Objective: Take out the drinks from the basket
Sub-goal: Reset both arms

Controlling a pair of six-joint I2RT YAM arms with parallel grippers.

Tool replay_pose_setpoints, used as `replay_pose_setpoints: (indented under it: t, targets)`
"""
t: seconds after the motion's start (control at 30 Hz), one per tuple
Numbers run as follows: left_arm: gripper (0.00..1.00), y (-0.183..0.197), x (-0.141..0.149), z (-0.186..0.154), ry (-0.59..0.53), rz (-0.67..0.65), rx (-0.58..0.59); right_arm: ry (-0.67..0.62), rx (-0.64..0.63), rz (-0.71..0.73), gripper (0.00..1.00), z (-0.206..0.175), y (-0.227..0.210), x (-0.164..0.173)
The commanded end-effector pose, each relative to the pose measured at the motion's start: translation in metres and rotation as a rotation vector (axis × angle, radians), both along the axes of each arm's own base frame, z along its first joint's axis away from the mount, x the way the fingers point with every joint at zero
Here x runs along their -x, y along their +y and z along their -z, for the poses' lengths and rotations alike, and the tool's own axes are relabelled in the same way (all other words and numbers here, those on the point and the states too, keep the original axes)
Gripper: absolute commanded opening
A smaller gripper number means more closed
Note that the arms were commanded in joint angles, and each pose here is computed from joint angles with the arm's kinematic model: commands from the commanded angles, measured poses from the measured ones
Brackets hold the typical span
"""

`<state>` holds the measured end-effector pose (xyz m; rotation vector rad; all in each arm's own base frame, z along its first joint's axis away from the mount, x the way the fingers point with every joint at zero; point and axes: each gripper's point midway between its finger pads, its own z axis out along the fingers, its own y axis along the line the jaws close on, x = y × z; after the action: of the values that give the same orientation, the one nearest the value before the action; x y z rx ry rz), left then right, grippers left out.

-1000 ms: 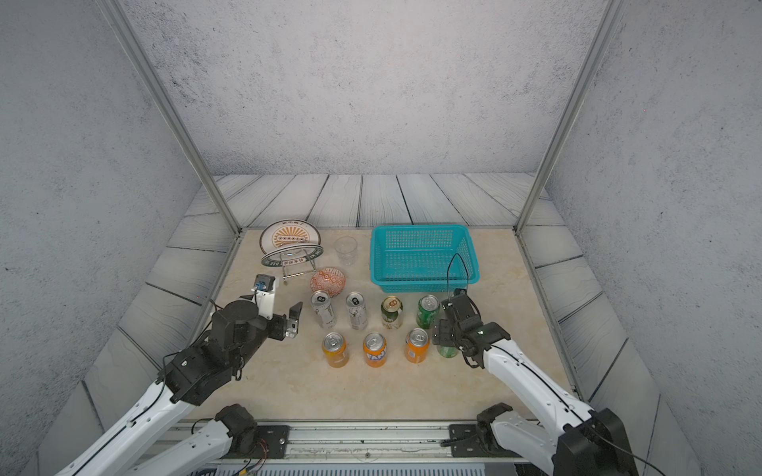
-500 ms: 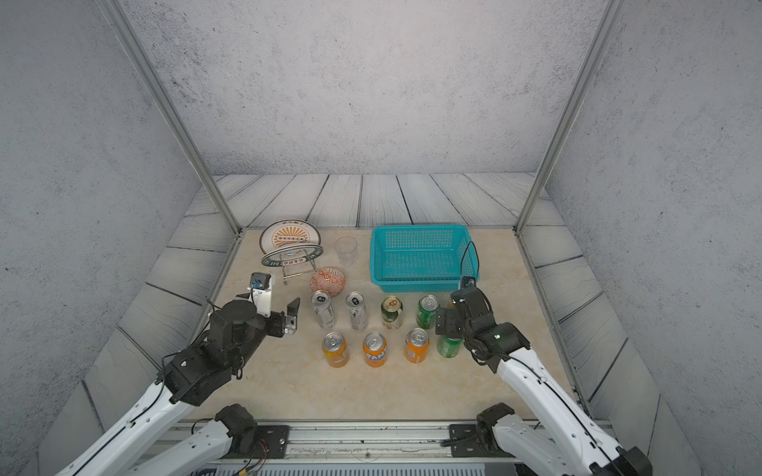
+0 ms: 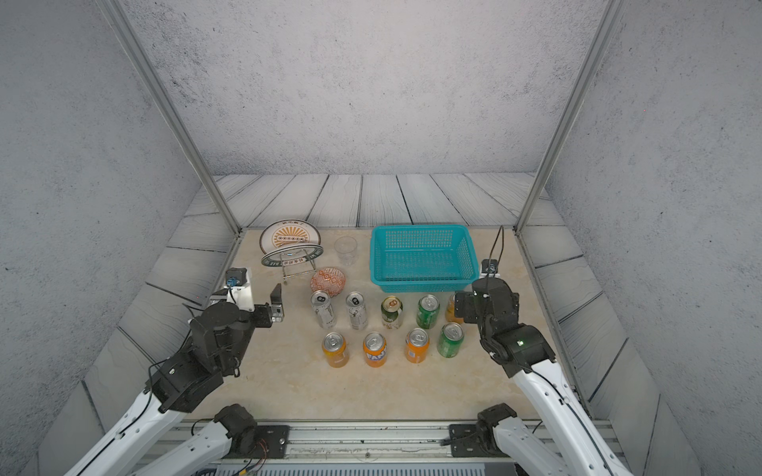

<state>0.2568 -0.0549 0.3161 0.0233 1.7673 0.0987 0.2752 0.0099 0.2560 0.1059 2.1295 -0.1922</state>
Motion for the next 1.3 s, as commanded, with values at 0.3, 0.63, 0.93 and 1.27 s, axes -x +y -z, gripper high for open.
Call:
replay_pose_setpoints:
  t: [0.3,0.63,0.93,1.27]
  targets:
    - [0.99,0.067,0.006,-0.004,-0.122,-0.310,0.061,-0.193,0.031,0.200,1.00,0.005,-0.059,-0.014]
    - [0.99,0.082,-0.007,0.046,-0.081,-0.415,0.123,-0.154,0.065,0.257,0.99,0.096,-0.073,-0.032]
    - [0.99,0.082,-0.020,0.073,-0.027,-0.451,0.069,-0.104,0.041,0.202,1.00,0.142,-0.067,-0.070]
    - [0.99,0.084,-0.028,0.088,0.000,-0.470,0.055,-0.175,-0.017,0.105,0.99,0.139,-0.066,-0.094]
